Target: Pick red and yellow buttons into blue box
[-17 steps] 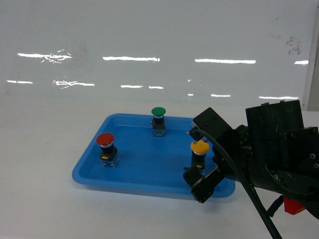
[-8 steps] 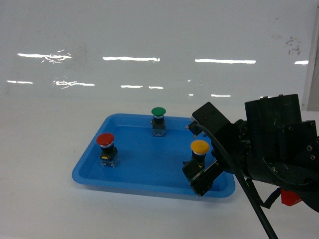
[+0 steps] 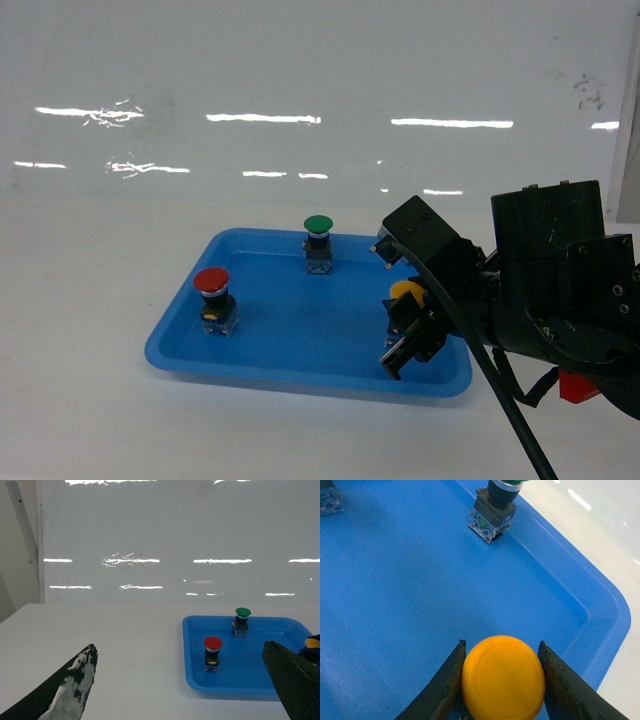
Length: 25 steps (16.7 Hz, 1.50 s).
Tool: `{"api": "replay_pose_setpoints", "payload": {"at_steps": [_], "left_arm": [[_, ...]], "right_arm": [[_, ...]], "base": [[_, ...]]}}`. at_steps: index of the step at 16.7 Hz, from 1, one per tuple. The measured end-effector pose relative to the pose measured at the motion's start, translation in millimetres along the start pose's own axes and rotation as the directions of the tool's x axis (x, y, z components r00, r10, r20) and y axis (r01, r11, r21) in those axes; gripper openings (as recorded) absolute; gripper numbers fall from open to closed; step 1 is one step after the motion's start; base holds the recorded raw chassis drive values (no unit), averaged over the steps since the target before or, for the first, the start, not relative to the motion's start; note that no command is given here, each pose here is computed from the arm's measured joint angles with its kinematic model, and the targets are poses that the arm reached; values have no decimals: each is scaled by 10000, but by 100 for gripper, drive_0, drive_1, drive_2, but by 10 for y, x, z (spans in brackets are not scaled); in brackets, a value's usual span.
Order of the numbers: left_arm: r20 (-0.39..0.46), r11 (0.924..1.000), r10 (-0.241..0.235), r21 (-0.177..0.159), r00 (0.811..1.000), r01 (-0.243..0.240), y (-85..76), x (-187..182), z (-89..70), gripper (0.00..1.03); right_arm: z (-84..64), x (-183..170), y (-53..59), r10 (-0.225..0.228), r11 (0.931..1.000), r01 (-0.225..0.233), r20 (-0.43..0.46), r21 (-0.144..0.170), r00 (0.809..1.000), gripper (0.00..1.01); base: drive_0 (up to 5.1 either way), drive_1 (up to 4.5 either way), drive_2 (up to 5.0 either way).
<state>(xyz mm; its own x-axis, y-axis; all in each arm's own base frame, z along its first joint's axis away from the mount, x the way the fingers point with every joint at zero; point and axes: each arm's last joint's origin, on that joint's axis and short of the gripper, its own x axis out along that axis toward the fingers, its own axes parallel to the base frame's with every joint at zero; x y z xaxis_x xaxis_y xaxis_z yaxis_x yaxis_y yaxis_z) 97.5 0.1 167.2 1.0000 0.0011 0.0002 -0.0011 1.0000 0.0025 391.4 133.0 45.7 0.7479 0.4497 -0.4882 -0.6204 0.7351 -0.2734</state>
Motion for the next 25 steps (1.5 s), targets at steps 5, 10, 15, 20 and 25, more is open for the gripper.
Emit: {"api": "replay_pose_setpoints", "payload": {"at_steps": [5,10,15,20,25], "left_arm": [[0,10000,0,0,10000,0,0,0,0,98],[0,10000,0,0,10000,0,0,0,0,98],[0,10000,-4,0,10000,4,0,0,0,98],[0,10000,-4,0,10000,4,0,0,0,98],[0,10000,-4,0,10000,4,0,0,0,98]], "right_arm": [[3,-14,-16,-23,10000,22,81,27,10000,35],[502,-644,-271,-54,9976,-68,1752,693,9845,35],[703,-1234,-341,-292,9940,-12,2758,1093,9608,35],[634,-1218,-418,-690,9921,394,2566,1189,9641,35],[694,-1265,-395,-659,9929,360,2728,1130,9598,35]], "base": [[0,0,0],[0,0,0],[0,0,0],[0,0,0],[0,0,0]]}}
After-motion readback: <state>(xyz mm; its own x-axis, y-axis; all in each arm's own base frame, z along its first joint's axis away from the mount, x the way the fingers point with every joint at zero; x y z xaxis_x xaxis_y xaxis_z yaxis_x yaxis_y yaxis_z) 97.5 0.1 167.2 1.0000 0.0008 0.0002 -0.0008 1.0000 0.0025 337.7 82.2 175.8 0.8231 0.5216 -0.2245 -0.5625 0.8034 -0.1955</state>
